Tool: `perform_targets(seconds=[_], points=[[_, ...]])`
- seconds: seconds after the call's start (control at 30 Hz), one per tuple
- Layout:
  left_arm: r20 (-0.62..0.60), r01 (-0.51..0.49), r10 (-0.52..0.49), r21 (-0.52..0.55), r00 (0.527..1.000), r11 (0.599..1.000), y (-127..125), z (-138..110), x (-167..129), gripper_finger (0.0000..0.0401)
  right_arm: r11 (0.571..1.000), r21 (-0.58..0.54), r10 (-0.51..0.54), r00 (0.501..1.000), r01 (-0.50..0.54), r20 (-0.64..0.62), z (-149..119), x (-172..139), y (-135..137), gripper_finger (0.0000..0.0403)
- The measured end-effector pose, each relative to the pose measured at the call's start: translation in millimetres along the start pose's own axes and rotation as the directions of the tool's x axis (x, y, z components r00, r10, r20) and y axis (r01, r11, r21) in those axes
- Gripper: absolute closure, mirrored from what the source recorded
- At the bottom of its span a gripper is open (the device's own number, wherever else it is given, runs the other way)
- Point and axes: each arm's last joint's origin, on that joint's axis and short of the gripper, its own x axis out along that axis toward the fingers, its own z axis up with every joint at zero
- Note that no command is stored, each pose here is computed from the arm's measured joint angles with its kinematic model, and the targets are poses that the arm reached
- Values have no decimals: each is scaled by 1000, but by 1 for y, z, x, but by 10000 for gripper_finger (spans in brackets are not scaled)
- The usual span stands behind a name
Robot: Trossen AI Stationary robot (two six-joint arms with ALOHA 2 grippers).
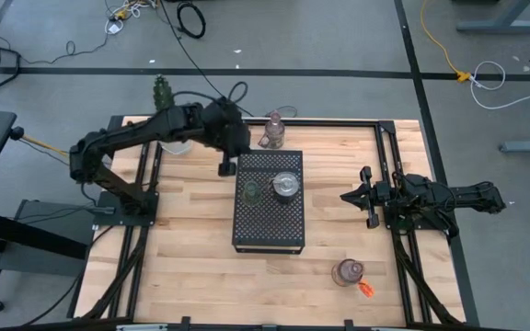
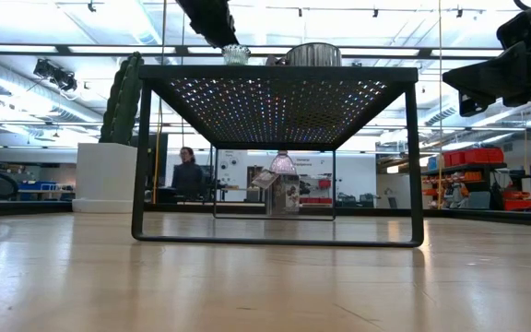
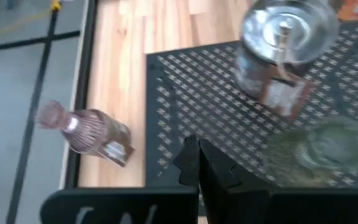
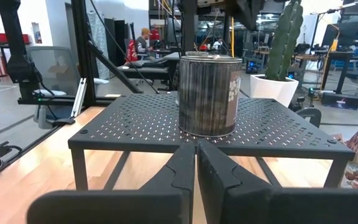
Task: Pick & Place candle stick holders
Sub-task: Put the top pink candle vase on the shelf
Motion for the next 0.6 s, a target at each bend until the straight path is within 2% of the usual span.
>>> perform_targets(seconds=[0.37, 0.6], points=[[38, -48, 51, -79, 998, 996, 36, -11, -4, 401, 1000, 0, 0, 1000, 0, -1, 0, 0, 0, 380], [85, -134, 157, -229, 984, 964, 61, -16, -9, 401, 1000, 0, 0, 1000, 0, -1, 0, 0, 0, 380]])
